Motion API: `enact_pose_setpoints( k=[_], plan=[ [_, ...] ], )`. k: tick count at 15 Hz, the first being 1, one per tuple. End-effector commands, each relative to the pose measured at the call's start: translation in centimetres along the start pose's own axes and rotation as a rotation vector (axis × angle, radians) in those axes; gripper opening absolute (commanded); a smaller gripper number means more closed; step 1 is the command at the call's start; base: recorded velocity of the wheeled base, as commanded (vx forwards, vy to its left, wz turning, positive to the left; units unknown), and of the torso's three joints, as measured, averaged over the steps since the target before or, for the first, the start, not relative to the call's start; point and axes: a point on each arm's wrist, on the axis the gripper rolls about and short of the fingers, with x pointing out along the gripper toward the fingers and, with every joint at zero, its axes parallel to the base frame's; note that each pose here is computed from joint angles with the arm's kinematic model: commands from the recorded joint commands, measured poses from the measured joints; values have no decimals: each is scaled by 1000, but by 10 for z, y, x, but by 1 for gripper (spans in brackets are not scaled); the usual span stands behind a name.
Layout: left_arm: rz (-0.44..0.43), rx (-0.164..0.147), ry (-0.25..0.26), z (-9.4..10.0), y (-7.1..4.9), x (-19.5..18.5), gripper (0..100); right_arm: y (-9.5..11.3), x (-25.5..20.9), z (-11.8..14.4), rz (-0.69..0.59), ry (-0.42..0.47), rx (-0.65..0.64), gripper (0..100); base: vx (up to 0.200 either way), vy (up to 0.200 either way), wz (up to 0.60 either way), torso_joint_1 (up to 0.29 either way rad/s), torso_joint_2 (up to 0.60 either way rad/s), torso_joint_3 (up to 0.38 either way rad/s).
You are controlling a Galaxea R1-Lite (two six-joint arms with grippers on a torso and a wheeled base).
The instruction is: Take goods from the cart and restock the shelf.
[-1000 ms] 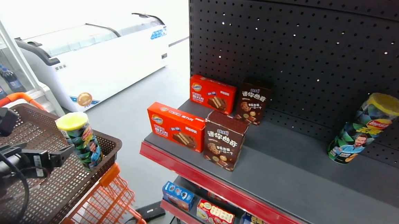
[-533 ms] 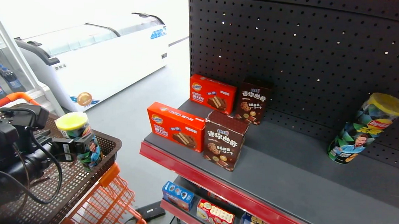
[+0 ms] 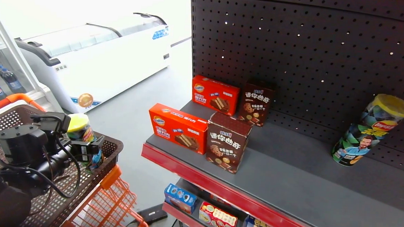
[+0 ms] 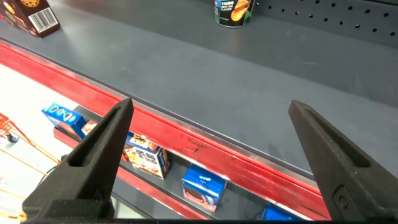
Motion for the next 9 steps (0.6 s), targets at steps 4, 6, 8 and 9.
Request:
enact_pose_setpoints(
  k=[4, 6, 8, 9],
  plan=[
    [24, 5, 14, -12, 6, 27, 100, 0, 0, 0, 0, -1, 0, 100, 0, 0, 0, 0, 0, 0],
    [33, 3, 17, -16, 8, 34, 100, 0, 0, 0, 0, -1, 0, 100, 0, 0, 0, 0, 0, 0],
    [34, 2, 23, -20, 8, 41, 100, 0, 0, 0, 2, 1, 0, 100, 0, 0, 0, 0, 0, 0],
    [33, 0, 20, -21, 7, 45, 100, 0, 0, 0, 0, 1, 0, 100, 0, 0, 0, 0, 0, 0]
  ],
)
